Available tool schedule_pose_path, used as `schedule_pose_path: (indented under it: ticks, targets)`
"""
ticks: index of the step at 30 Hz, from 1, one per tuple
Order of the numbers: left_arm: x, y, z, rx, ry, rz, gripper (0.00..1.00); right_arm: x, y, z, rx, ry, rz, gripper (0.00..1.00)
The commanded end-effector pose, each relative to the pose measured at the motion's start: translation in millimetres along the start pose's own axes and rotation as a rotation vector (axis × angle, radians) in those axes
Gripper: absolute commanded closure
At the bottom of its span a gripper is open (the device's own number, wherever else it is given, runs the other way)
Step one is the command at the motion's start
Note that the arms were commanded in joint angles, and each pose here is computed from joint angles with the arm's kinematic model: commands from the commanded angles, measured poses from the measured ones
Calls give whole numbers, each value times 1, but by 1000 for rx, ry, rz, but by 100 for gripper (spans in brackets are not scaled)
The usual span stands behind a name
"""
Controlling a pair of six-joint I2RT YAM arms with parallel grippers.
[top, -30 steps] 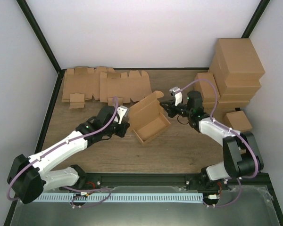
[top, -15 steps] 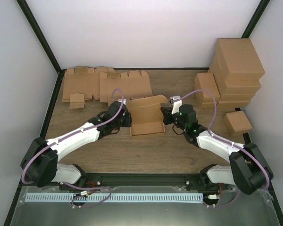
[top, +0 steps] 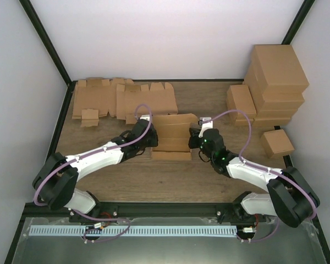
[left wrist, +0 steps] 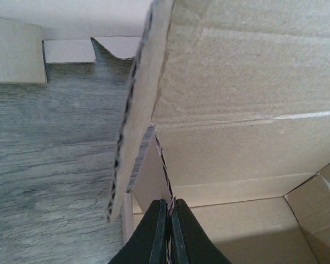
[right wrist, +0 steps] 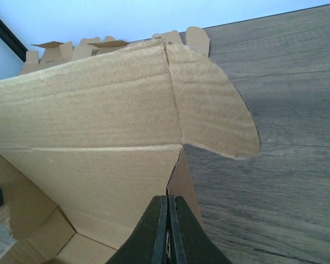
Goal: Fold the paper box
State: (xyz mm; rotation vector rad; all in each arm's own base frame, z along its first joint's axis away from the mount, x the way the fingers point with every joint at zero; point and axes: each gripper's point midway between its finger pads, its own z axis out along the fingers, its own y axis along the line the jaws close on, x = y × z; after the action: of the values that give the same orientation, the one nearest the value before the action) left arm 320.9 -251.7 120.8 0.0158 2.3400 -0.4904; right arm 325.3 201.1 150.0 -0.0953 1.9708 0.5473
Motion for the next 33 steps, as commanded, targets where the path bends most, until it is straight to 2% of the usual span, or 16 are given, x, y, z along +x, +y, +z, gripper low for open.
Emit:
schedule_pose_path:
  ticks: [1,14,24,28,33]
  targets:
    - [4,-12,0,35,28,74,96,4,-1,-1,25,-3,14,99]
    - [30,-5,-6,56,110,123,96,31,-11,-3,90,87,91,98]
    - [23,-2,-10,32,93,164,95,46,-20,2,197,117,89,99]
    - [20,-5,-15,48,90,163,84,41,-17,0,186,106,80,99]
    - [14,-8,-31,71,67,163,57,39,-15,-1,167,94,48,99]
